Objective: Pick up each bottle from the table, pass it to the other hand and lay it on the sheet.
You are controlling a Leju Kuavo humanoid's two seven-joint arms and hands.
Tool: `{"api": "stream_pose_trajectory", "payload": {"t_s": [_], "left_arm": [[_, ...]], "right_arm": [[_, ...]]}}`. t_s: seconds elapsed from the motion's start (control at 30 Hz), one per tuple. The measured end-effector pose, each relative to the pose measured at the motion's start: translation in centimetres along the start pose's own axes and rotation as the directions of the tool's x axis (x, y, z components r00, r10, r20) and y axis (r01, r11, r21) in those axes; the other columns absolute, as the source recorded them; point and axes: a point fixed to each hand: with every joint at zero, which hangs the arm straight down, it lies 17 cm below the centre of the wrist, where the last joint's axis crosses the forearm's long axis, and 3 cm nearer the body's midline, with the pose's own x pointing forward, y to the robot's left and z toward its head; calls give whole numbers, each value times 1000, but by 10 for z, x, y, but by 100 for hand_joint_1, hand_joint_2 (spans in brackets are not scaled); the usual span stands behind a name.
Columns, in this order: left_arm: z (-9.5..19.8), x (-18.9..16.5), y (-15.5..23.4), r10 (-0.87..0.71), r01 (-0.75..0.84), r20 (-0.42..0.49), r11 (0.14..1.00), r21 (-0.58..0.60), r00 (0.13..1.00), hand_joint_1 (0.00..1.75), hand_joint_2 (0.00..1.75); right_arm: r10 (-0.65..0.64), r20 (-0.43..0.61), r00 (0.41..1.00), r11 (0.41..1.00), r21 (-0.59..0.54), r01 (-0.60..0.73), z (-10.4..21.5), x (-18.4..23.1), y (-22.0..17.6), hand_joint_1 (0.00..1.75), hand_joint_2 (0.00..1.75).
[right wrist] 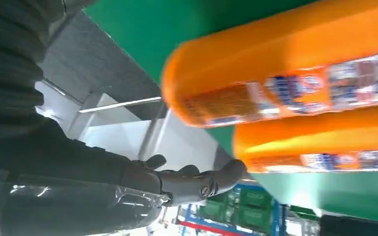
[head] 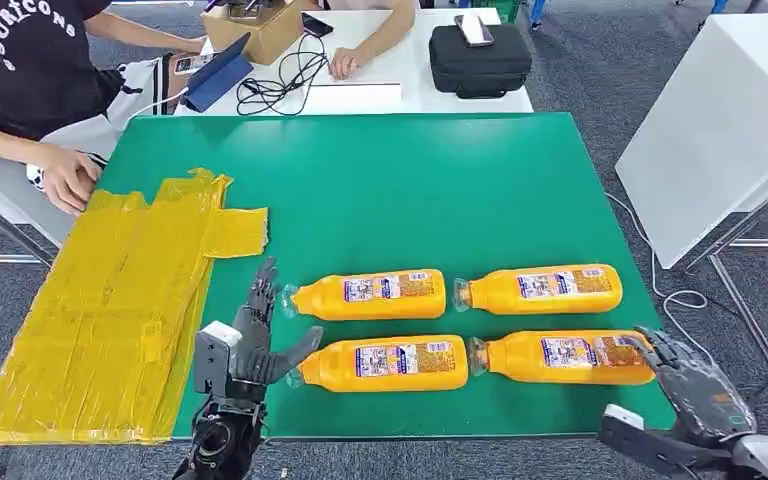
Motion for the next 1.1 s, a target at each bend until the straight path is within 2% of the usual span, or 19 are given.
{"api": "stream_pose_trajectory", "payload": {"t_s": [0.23,0.63,0.83,1.1], "left_arm": [[1,-5,-1,-2,2,-11,1000,2,1000,0,175],[4,-12,-4,3,-3,-27,1000,-4,1000,0,175],[6,-16,-2,6,-6,-38,1000,11,999,0,175],[9,-20,-2,7,-7,-49,1000,12,999,0,175]], "right_arm": [[10,64,998,1000,14,-11,-24,31,15,0,175],[33,126,991,999,21,-35,-44,51,21,0,175],[61,89,994,996,62,-67,-47,42,33,0,175],[92,15,996,987,134,-93,-46,8,47,0,175]]}}
